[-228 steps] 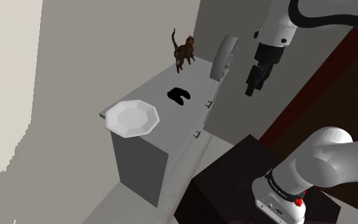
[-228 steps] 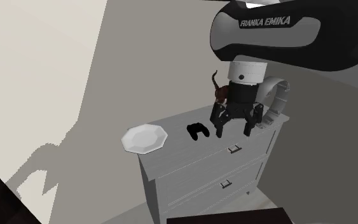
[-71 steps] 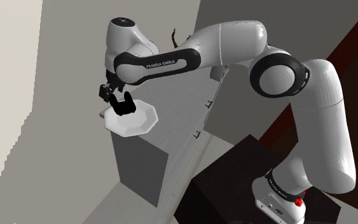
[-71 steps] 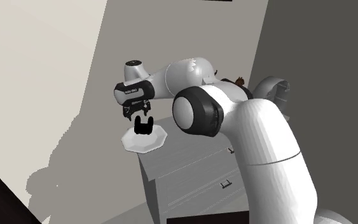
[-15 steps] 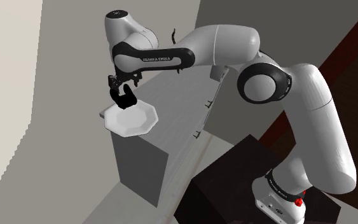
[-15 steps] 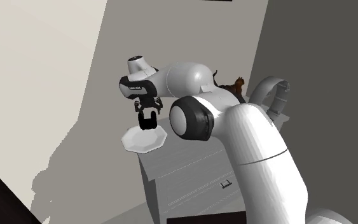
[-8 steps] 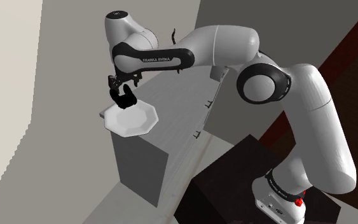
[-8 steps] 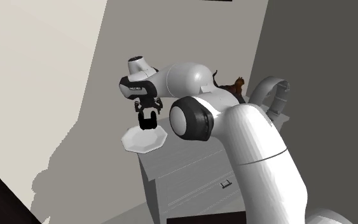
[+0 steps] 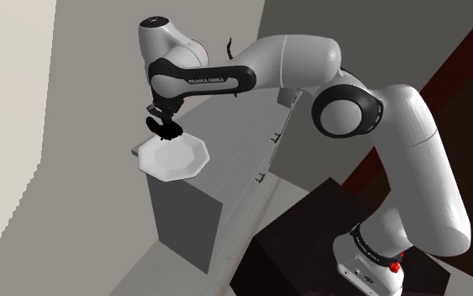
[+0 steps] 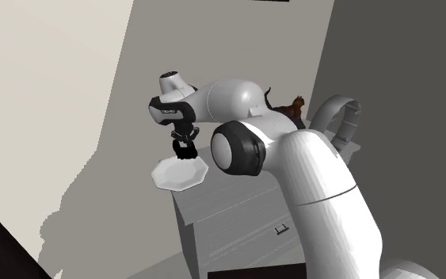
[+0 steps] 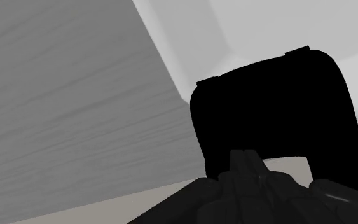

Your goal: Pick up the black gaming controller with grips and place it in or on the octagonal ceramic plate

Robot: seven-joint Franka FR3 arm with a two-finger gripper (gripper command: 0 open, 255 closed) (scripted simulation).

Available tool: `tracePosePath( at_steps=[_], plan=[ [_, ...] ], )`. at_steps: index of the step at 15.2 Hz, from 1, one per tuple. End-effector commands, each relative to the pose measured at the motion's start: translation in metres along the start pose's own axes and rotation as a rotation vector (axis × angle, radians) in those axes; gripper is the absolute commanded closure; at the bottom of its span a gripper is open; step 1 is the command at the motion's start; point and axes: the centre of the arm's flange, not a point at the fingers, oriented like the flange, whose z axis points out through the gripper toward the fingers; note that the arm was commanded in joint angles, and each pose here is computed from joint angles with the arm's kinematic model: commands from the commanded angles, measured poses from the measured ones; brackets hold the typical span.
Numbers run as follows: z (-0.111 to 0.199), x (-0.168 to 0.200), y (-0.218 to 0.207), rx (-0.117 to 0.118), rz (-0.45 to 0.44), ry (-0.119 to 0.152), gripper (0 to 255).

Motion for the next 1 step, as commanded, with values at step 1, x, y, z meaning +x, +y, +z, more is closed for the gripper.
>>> tracePosePath(
  at_steps=[1],
  plan=[
    [0.0028,-0.0005,-0.0004,-0.001,-0.001,-0.004,255]
  ],
)
